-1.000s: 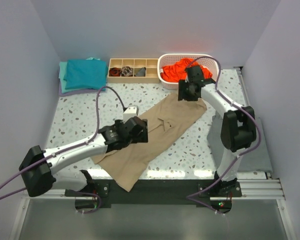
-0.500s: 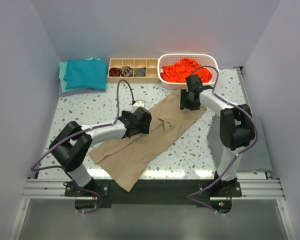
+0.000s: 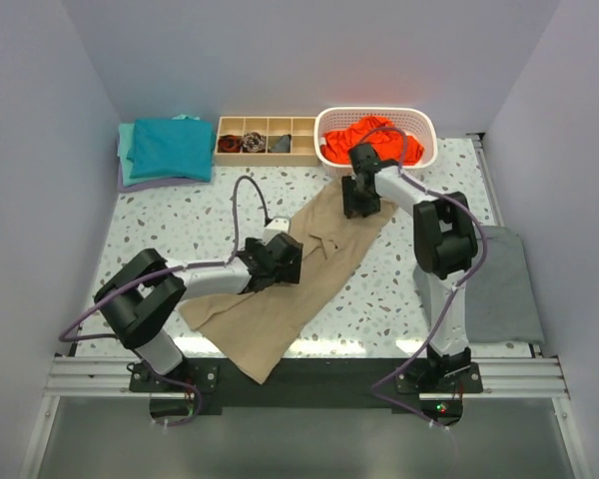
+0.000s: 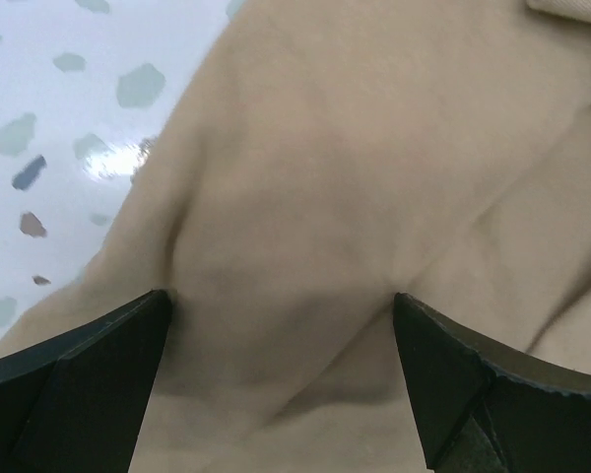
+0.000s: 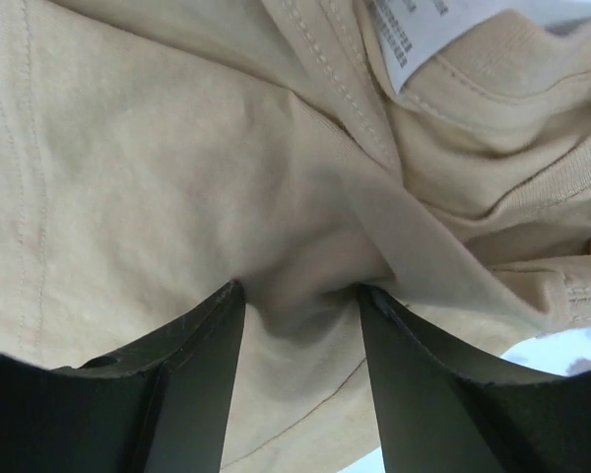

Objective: Fold and stack the t-shirts
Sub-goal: Fold the tshirt

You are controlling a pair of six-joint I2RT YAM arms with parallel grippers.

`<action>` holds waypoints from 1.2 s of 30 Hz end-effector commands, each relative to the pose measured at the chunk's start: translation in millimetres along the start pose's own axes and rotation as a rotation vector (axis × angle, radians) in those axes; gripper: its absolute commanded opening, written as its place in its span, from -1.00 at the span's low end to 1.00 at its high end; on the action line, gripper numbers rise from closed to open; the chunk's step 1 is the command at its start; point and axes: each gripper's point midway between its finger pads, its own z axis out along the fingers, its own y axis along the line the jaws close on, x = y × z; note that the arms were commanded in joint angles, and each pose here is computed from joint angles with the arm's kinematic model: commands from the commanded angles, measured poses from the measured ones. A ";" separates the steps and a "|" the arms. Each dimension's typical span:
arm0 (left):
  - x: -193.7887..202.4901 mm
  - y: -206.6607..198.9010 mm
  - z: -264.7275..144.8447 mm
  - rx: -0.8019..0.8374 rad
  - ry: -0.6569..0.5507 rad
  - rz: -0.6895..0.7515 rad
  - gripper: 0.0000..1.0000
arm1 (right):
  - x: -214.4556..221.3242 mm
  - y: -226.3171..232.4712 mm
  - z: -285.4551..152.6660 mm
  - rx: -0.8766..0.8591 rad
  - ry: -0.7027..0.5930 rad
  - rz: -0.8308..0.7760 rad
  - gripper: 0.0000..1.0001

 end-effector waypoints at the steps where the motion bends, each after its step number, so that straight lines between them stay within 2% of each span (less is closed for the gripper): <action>1: 87.7 -22.6 -19.2 0.079 0.247 0.012 1.00 | 23.1 52.4 23.1 -0.085 0.111 -0.118 0.08; 3: 108.5 -37.5 -30.4 0.145 0.317 0.009 1.00 | 18.0 65.8 29.6 -0.091 0.112 -0.147 0.08; 6: 120.6 -49.3 -46.6 0.205 0.356 0.008 1.00 | 8.4 93.6 27.5 -0.134 0.111 -0.200 0.09; 14: 110.2 -82.8 -93.2 0.411 0.397 -0.011 1.00 | 0.2 144.2 41.7 -0.210 0.127 -0.302 0.12; 21: 73.8 -118.4 -131.3 0.570 0.379 0.000 1.00 | -21.6 170.2 43.6 -0.310 0.070 -0.308 0.19; 26: 23.1 -133.3 -156.6 0.617 0.253 -0.001 1.00 | -40.2 175.4 27.1 -0.349 -0.003 -0.316 0.18; 29: -14.0 -114.5 -157.7 0.488 0.119 0.017 1.00 | -66.4 171.9 -14.0 -0.355 -0.131 -0.324 0.18; 30: -30.6 -101.5 -151.8 0.400 0.044 0.018 1.00 | -66.9 165.5 -15.0 -0.340 -0.152 -0.323 0.18; 31: -42.1 -92.0 -150.6 0.349 0.007 0.023 1.00 | -83.4 163.2 -47.3 -0.349 -0.221 -0.324 0.19; 33: -68.3 -69.9 -151.6 0.233 -0.060 0.030 1.00 | -85.8 151.8 -61.5 -0.316 -0.244 -0.320 0.19; 34: -79.4 -59.2 -149.9 0.197 -0.080 0.016 1.00 | -96.1 148.0 -90.0 -0.315 -0.298 -0.323 0.19; 36: -96.0 -48.4 -150.5 0.171 -0.112 0.012 1.00 | -93.3 135.5 -100.9 -0.286 -0.310 -0.323 0.19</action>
